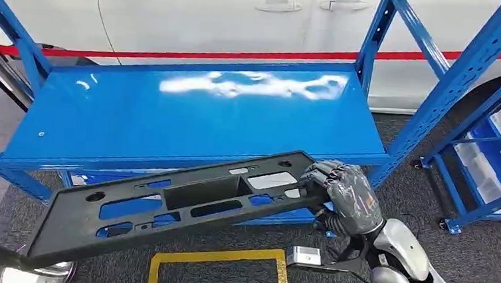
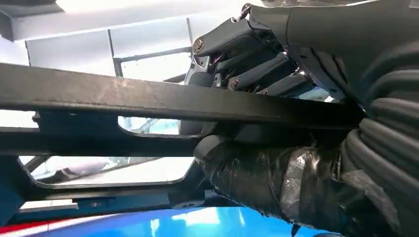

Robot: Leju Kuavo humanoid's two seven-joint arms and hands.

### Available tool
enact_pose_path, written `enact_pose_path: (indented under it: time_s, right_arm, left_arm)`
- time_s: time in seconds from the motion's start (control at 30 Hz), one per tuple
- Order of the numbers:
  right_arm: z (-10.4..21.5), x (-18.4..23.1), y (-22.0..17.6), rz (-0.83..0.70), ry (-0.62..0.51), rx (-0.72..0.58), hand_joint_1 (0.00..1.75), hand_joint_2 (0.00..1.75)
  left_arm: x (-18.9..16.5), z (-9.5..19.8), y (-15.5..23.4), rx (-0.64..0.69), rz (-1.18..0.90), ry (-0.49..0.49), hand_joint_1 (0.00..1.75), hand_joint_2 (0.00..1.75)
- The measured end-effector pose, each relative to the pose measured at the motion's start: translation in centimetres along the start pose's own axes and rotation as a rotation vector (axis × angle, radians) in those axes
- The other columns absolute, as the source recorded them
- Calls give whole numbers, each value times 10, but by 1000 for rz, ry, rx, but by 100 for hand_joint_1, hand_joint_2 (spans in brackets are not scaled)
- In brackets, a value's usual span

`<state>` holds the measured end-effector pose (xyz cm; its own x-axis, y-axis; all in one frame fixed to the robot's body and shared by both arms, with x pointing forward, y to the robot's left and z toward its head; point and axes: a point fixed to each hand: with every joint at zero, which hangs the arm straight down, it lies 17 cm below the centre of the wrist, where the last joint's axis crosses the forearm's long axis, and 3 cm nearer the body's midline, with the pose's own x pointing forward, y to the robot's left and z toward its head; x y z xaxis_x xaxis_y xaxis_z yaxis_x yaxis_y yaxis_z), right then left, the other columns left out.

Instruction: Take the parts from the cabinet and place them on the table.

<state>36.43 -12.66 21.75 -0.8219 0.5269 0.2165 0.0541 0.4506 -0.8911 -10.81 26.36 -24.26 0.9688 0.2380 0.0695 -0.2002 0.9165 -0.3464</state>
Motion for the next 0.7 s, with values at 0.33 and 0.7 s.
enact_pose_path:
  time_s: [0.33, 0.7]
  right_arm:
    - [-10, -4, -5, 8, -1, -8, 175, 175]
    - [-17, -14, -9, 13, 18, -17, 175, 175]
  left_arm:
    - [6, 4, 13, 4, -39, 13, 0, 175]
    - [13, 4, 14, -4, -66, 13, 0, 175]
